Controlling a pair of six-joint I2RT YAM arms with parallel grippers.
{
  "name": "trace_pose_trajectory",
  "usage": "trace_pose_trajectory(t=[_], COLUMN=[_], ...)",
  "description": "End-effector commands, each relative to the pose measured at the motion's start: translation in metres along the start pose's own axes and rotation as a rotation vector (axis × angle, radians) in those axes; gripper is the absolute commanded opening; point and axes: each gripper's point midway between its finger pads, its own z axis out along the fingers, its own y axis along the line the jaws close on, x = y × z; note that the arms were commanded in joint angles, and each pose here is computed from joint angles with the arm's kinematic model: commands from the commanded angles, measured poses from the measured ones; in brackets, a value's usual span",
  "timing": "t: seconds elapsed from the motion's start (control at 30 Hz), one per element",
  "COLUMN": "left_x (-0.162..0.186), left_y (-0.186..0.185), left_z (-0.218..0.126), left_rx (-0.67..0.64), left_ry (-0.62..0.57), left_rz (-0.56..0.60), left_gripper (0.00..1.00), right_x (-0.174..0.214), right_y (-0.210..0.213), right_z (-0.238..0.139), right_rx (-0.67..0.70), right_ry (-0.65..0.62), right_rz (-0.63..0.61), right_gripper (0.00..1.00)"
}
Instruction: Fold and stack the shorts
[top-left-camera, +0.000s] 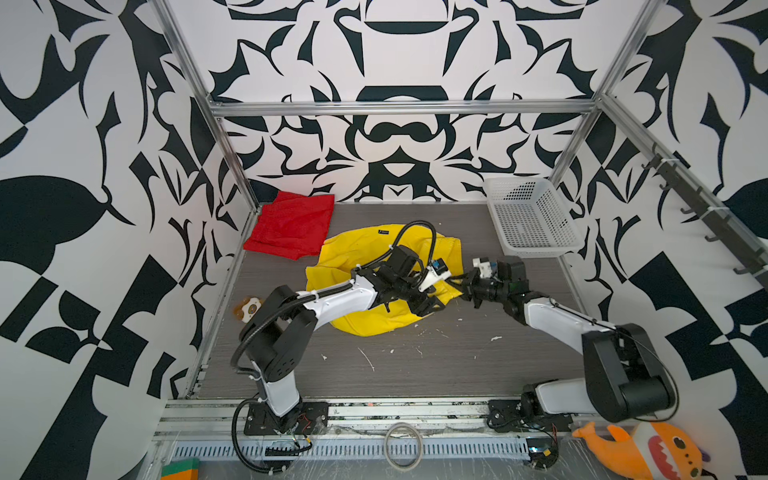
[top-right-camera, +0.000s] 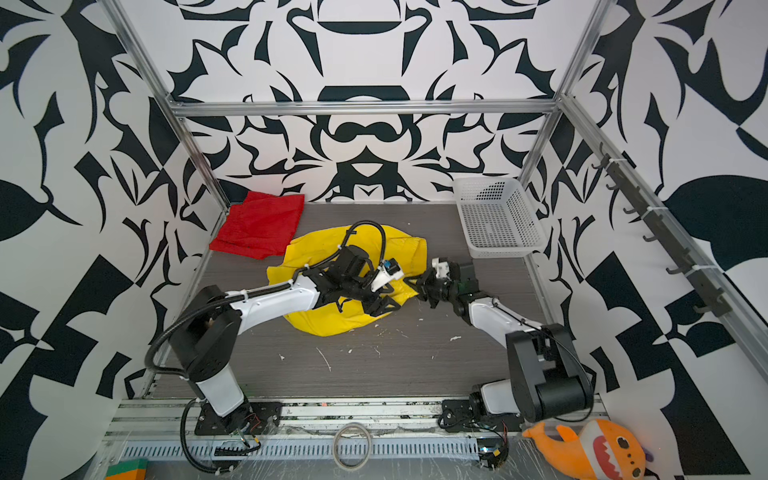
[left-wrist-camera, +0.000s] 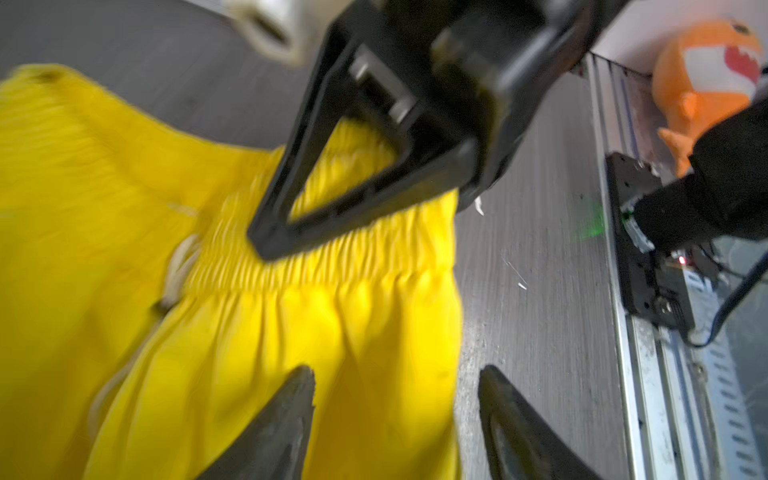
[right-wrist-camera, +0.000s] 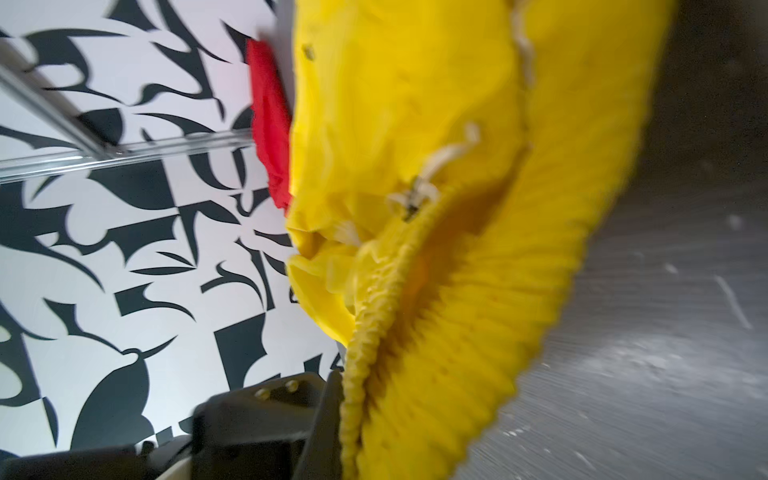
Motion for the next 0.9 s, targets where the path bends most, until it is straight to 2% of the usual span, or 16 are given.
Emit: trace_pose_trajectory(t=[0.0,0.13,0.2,0.33,0.6,0.77,0.87], left_x=[-0.015,0.001,0.021,0.084,0.173,0.211,0.217], left_y=[0.041,0.075,0.086,0.095,0.082,0.093,0.102], left_z=[-0.049,-0.105,-0.129,-0.165,-0.187,-0.193,-0.189], left_rx=[-0.219,-0.377,-0.431,-0.523,-0.638,-0.681,-0.654], left_ry=[-0.050,-0.070,-0.087,-0.102,-0.094,-0.077,-0.082], left_rz=[-0.192,-0.457,-0.631,-0.942,-1.207,-1.340,-1.387], left_gripper=[0.71,0.73,0.73,0.73,0.73,0.67,0.64], right_x=[-0.011,-0.020,-0.026,-0.032,-0.032,-0.028,-0.027], right_y=[0.058,0.069,0.060,0.020,-0.050,-0.063,-0.065], right_z=[-0.026,-0.038,-0.040,-0.041,-0.044,-0.043,-0.043], right_rx=[0.016,0.087,0.135,0.269,0.498,0.522,0.526], right_ry=[-0.067,-0.117,-0.139,-0.163,-0.153,-0.138,-0.131], right_rz=[-0.203,-0.258,-0.251,-0.222,-0.195,-0.189,-0.189], right_gripper=[0.04,0.03,0.03,0.02,0.02,0.01,0.01])
